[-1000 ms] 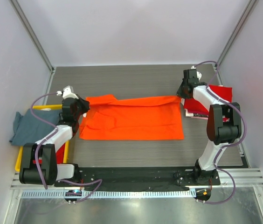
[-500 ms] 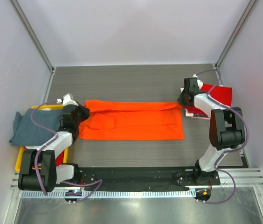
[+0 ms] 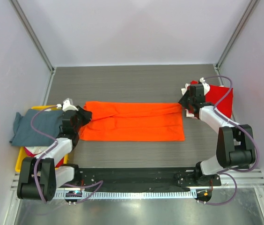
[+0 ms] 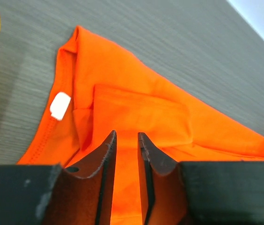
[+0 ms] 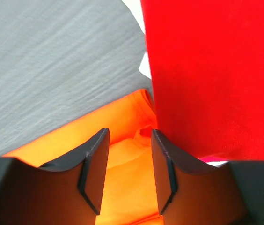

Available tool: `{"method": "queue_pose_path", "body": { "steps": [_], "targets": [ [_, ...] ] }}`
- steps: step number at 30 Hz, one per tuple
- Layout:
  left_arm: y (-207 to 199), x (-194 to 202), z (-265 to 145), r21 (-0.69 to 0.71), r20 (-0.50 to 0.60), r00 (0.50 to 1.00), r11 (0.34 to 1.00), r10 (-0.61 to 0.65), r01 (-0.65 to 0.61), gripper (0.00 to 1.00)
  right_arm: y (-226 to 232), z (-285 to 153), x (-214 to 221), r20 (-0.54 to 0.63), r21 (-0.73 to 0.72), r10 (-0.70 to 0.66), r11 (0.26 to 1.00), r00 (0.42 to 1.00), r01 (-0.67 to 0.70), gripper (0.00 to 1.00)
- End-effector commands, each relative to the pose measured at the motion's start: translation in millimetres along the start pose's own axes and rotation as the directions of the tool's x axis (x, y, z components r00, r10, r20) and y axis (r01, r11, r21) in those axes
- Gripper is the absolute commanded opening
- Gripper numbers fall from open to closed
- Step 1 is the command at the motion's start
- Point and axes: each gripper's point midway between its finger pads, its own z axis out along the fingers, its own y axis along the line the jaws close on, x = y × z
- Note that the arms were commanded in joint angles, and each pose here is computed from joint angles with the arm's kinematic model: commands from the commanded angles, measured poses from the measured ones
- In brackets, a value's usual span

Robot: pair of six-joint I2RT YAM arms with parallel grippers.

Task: Fold and stack the t-shirts
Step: Fold the tshirt

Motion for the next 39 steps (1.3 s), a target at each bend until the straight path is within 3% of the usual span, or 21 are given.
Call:
{"method": "queue_pose_path", "body": {
  "steps": [1, 6, 11, 13, 17, 21, 32, 39],
  "targets": [
    [-20, -25, -6, 0.08, 0.091, 0.996, 0.997, 0.006, -0.013, 0.27, 28, -13, -29, 0.106, -0.099, 0.0, 0.995, 0.994, 0.01, 0.47],
    [-35, -38, -13, 0.115, 0.109, 0.994, 0.993, -0.026, 0.013, 0.38, 45, -9, -13, 0.041, -0.102, -0.078, 0.991, 0.996, 0.082, 0.44],
    [-54, -40, -8, 0.118, 0.057, 0.998, 0.993, -0.009, 0.002, 0.4, 49, 11, 2, -0.039, -0.063, -0.139, 0.989, 0.99, 0.136, 0.35],
    [-62, -45, -5, 0.123, 0.053, 0.999, 0.992, -0.002, -0.005, 0.4, 46, 13, 9, -0.088, -0.02, -0.183, 0.983, 0.979, 0.182, 0.26],
    [-69, -39, 1, 0.118, 0.007, 1.0, 0.993, 0.017, -0.017, 0.4, 28, 18, 26, -0.134, 0.034, -0.216, 0.974, 0.967, 0.223, 0.24],
    [-72, -32, 10, 0.111, -0.049, 0.999, 0.994, 0.007, -0.002, 0.4, 16, 10, 48, -0.206, 0.056, -0.248, 0.963, 0.947, 0.264, 0.15],
    [-75, -17, 20, 0.105, -0.115, 0.993, 0.994, -0.003, 0.015, 0.4, 15, -30, 61, -0.205, -0.031, -0.243, 0.97, 0.948, 0.242, 0.15],
    [-69, -16, 20, 0.048, -0.148, 0.989, 0.999, 0.004, 0.003, 0.41, 94, -31, 69, -0.196, -0.192, -0.273, 0.952, 0.942, 0.237, 0.18]
  ]
}}
